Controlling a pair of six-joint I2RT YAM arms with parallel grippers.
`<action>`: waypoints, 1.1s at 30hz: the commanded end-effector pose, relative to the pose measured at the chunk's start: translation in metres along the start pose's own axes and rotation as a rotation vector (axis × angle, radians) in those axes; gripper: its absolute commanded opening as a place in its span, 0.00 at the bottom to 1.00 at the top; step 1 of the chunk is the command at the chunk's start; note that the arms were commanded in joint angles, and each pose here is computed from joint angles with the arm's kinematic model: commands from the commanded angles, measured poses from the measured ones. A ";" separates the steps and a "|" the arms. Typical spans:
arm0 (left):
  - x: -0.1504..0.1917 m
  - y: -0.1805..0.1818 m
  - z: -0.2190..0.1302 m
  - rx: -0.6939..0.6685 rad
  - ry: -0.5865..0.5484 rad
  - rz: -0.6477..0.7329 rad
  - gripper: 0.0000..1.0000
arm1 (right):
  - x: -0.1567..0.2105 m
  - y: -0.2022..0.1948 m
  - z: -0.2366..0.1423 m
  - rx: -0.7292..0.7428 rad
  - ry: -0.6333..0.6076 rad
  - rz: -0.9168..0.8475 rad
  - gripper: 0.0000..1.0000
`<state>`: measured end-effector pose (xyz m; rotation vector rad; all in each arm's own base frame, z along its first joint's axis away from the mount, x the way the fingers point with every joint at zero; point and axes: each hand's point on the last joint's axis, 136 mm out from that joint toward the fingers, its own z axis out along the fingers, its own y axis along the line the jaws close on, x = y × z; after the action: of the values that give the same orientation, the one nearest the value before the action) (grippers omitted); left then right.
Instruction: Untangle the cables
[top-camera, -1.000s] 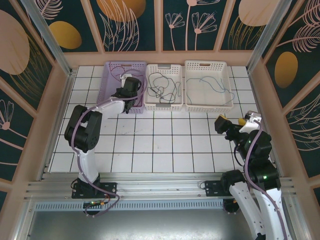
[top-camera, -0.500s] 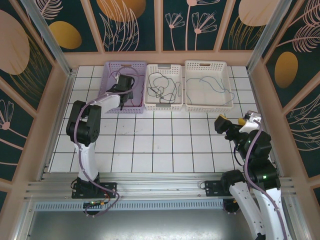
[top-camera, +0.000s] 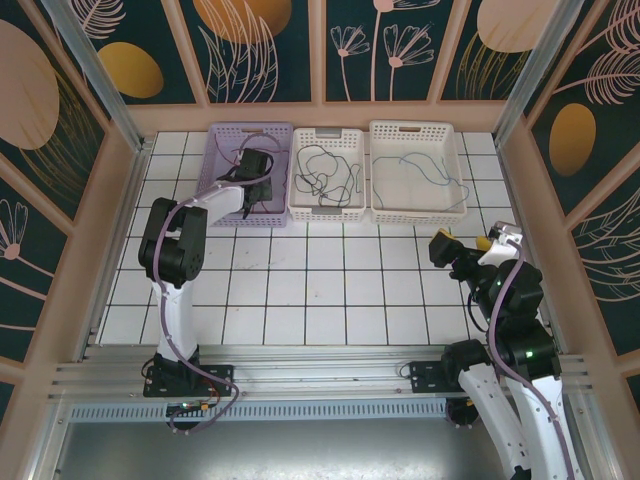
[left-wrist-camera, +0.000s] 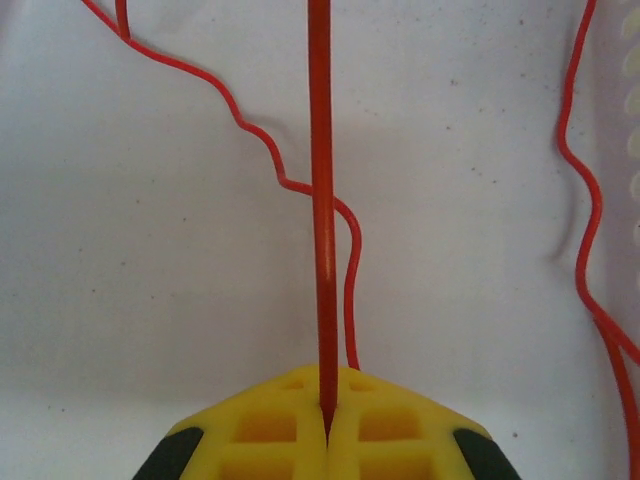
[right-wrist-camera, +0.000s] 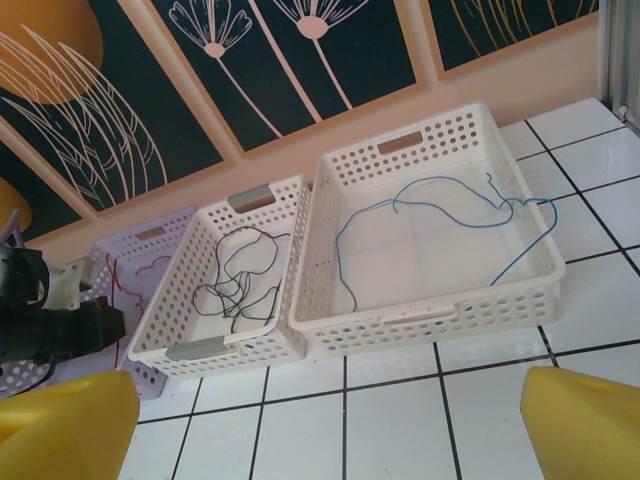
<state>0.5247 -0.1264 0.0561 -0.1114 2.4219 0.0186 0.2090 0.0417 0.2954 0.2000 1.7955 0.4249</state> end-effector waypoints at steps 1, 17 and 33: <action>-0.007 -0.004 -0.001 0.007 0.015 0.024 0.00 | -0.005 0.005 -0.001 -0.028 -0.028 0.003 0.98; -0.052 -0.007 -0.042 0.013 -0.018 0.071 0.46 | -0.004 0.005 0.000 -0.025 -0.024 0.004 0.98; -0.084 -0.015 -0.209 0.330 -0.216 -0.169 0.98 | 0.001 -0.014 0.068 0.212 0.223 0.010 0.99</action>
<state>0.4707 -0.1377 0.2654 -0.1430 2.1690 -0.3215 0.2657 0.0465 0.2643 0.2640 2.0615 0.3050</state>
